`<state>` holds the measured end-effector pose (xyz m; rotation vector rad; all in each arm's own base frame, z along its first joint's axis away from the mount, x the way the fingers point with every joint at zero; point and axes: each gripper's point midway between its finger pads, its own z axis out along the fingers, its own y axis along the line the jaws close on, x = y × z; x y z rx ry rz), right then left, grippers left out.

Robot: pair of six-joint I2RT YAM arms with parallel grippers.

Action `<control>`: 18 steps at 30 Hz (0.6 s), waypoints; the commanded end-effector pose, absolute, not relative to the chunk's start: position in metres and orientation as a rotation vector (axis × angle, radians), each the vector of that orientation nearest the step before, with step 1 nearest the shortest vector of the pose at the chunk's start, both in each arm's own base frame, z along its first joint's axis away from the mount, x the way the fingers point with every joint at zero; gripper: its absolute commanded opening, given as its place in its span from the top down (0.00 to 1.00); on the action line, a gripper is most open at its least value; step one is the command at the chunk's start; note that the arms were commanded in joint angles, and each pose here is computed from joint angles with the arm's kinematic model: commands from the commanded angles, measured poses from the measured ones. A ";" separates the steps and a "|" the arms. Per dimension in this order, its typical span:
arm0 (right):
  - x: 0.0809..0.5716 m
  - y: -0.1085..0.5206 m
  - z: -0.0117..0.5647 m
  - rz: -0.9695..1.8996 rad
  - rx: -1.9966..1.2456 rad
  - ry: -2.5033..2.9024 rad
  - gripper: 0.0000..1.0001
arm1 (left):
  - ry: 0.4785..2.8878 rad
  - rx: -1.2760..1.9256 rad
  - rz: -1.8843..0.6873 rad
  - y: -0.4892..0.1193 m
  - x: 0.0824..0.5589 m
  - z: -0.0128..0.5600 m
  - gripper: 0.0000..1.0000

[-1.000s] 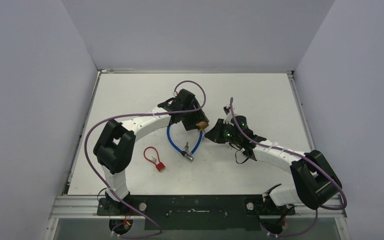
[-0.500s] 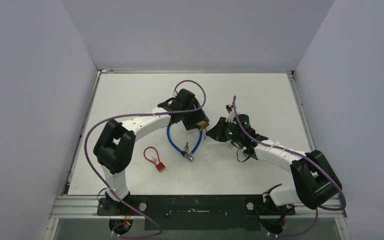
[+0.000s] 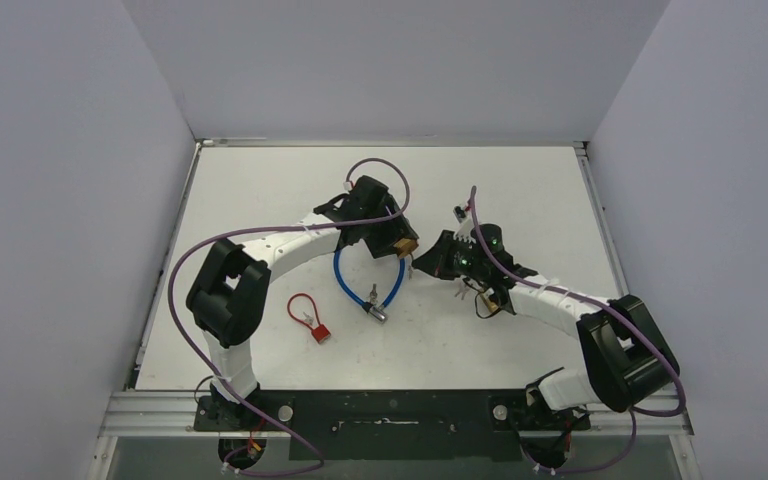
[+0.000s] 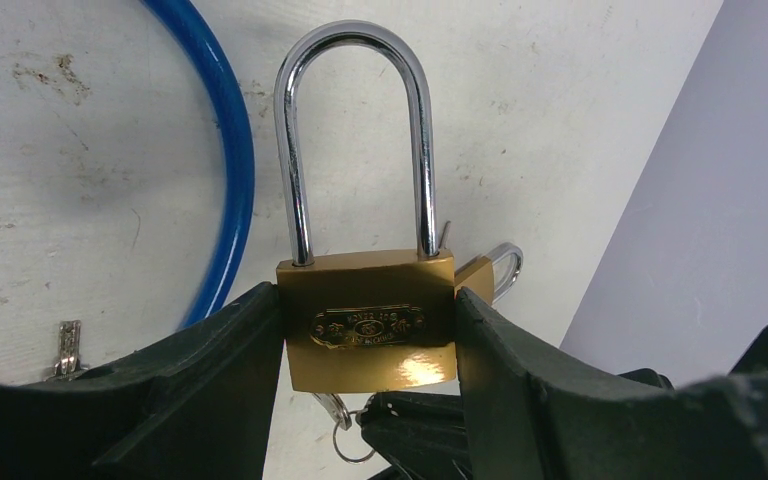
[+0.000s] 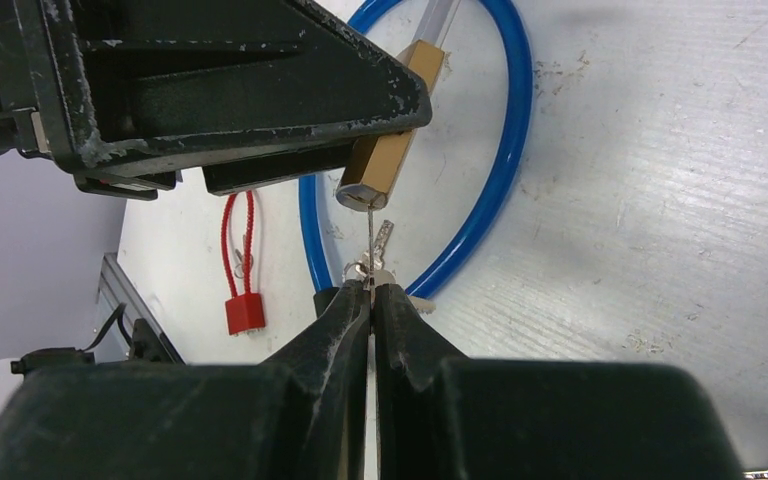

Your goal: Unlock with the key

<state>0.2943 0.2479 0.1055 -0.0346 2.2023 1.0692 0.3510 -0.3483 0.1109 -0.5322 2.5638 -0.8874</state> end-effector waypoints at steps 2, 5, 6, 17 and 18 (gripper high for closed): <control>0.316 0.254 0.145 1.125 -0.077 2.048 1.00 | 2.450 -0.488 -1.056 -0.363 0.358 0.156 1.00; 0.316 0.256 0.148 1.140 -0.104 2.033 1.00 | 2.450 -0.487 -1.058 -0.364 0.359 0.156 1.00; 0.316 0.257 0.148 1.143 -0.111 2.035 1.00 | 2.452 -0.487 -1.058 -0.364 0.358 0.155 1.00; 0.322 0.248 0.128 1.069 -0.033 2.128 1.00 | 2.430 -0.496 -1.070 -0.363 0.360 0.163 1.00; 0.322 0.247 0.128 1.066 -0.025 2.130 1.00 | 2.429 -0.497 -1.069 -0.363 0.361 0.162 1.00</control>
